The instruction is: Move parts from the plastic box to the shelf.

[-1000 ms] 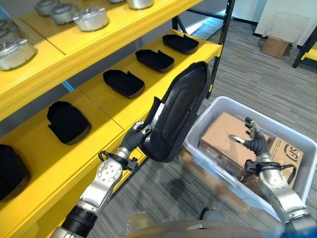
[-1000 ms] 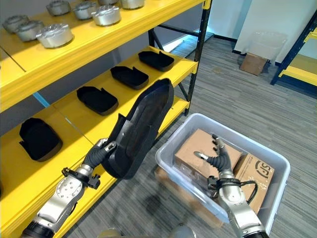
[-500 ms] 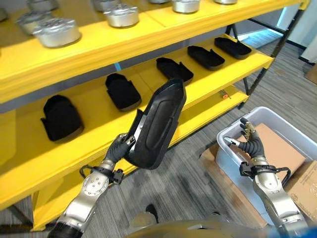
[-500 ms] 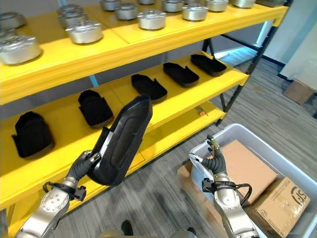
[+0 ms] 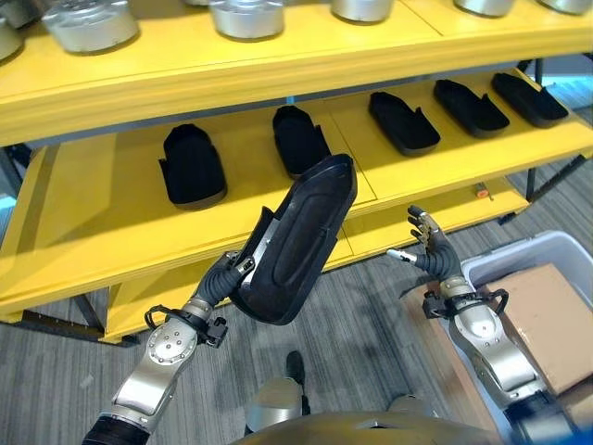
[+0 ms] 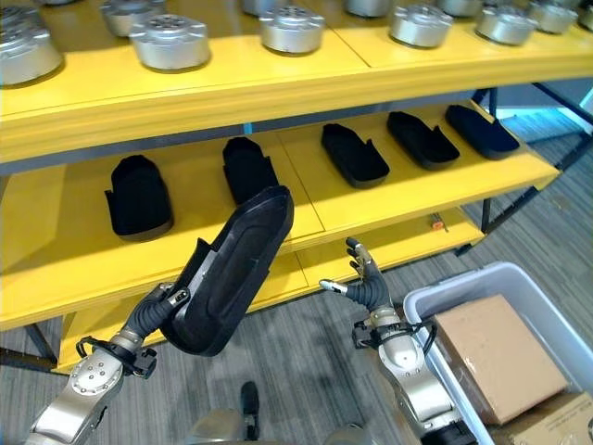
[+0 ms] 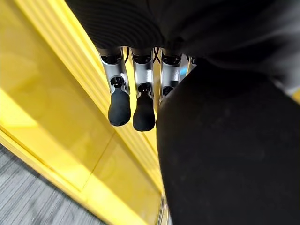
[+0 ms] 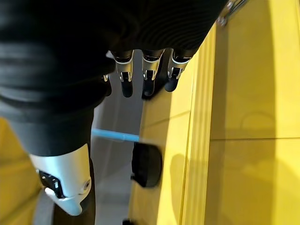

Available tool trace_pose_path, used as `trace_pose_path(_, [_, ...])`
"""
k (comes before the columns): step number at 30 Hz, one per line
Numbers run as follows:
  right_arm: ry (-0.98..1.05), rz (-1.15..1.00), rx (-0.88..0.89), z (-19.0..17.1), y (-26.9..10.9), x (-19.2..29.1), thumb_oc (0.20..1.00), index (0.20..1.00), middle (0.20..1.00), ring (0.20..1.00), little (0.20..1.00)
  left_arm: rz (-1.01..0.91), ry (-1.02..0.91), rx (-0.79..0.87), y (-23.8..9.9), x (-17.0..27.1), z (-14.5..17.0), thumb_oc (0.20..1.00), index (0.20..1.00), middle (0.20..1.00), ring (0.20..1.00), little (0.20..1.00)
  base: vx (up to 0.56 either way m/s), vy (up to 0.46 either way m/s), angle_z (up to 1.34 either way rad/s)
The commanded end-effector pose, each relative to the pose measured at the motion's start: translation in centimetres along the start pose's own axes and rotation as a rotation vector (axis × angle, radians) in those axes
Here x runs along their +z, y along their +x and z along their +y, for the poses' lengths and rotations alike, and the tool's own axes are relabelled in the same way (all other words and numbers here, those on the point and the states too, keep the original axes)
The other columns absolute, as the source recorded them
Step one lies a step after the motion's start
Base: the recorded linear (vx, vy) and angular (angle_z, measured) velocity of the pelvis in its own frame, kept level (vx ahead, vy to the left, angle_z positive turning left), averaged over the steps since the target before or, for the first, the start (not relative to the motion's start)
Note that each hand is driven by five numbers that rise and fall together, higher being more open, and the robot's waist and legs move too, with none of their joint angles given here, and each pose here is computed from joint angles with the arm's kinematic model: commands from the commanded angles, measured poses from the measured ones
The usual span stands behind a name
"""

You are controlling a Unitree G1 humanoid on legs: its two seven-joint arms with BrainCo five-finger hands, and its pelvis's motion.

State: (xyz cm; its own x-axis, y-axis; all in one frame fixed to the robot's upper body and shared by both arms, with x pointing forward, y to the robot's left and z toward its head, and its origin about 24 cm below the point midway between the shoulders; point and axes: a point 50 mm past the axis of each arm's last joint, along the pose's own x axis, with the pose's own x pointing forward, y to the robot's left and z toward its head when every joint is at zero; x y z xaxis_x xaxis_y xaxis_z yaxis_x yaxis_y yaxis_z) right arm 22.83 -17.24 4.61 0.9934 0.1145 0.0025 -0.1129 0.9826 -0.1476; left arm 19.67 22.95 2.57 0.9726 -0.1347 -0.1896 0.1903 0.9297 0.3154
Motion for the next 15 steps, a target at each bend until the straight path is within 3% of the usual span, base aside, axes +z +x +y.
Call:
trace_pose_path(1, [-0.074,-0.135,-0.009,-1.5,0.7,2.2,1.0,1.0,1.0,1.0,1.0,-0.21,-0.065,0.023,1.0,3.7,-0.7,0.2,0.2,0.2,0.2,0.2,0.1,0.015,0.02])
trace_pose_path(7, [-0.076,-0.132,-0.04,-2.1,0.7,1.7,1.0,1.0,1.0,1.0,1.0,-0.259,-0.084,0.028,1.9,4.4,-2.1,0.2,0.2,0.2,0.2,0.2,0.13,-0.021,0.65])
trace_pose_path(15, [-0.062,-0.136,-0.032,-2.1,0.1,1.8,1.0,1.0,1.0,1.0,1.0,-0.244,-0.073,-0.001,1.5,4.1,-1.9,0.2,0.2,0.2,0.2,0.2,0.15,-0.076,0.07])
